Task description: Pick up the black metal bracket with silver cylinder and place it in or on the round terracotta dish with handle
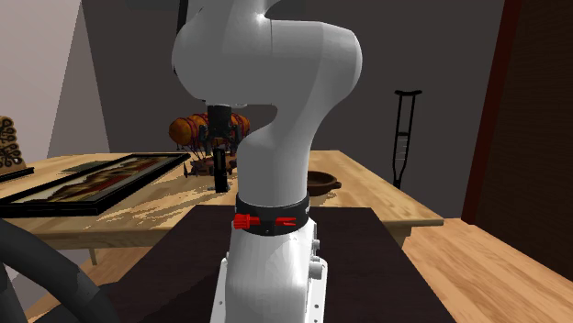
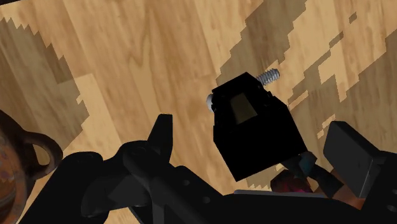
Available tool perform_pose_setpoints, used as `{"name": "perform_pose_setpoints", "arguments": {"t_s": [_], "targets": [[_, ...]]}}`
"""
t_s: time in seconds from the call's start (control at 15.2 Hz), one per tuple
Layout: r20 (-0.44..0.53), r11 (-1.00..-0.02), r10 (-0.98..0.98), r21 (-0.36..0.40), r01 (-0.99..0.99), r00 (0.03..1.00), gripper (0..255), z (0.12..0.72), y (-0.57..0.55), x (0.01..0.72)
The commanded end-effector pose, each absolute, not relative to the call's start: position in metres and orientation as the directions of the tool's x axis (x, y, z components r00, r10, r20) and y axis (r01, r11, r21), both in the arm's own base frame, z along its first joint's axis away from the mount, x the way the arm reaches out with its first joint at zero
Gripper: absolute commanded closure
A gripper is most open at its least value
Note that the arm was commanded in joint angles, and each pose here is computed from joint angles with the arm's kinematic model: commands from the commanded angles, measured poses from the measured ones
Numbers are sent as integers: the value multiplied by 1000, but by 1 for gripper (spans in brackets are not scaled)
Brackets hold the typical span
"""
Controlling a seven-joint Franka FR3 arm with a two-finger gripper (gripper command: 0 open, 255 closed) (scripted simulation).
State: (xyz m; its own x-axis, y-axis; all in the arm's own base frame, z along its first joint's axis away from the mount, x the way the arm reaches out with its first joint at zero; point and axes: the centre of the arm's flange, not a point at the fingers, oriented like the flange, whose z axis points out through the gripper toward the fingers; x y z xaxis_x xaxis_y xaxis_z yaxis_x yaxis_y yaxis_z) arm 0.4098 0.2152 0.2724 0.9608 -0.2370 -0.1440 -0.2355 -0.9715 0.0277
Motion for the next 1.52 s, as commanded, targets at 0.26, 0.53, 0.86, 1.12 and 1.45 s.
{"name": "perform_pose_setpoints", "arguments": {"t_s": [0.26,0.53,0.86,1.12,1.45], "targets": [[-144,-971,-237,28,-236,961,255,272,215,410],[-144,-971,-237,28,-236,961,255,272,215,410],[-144,-971,-237,28,-236,961,255,272,215,410],[-144,-971,-237,28,-236,961,255,293,215,410],[-144,-971,-237,28,-236,961,255,319,215,410]]}}
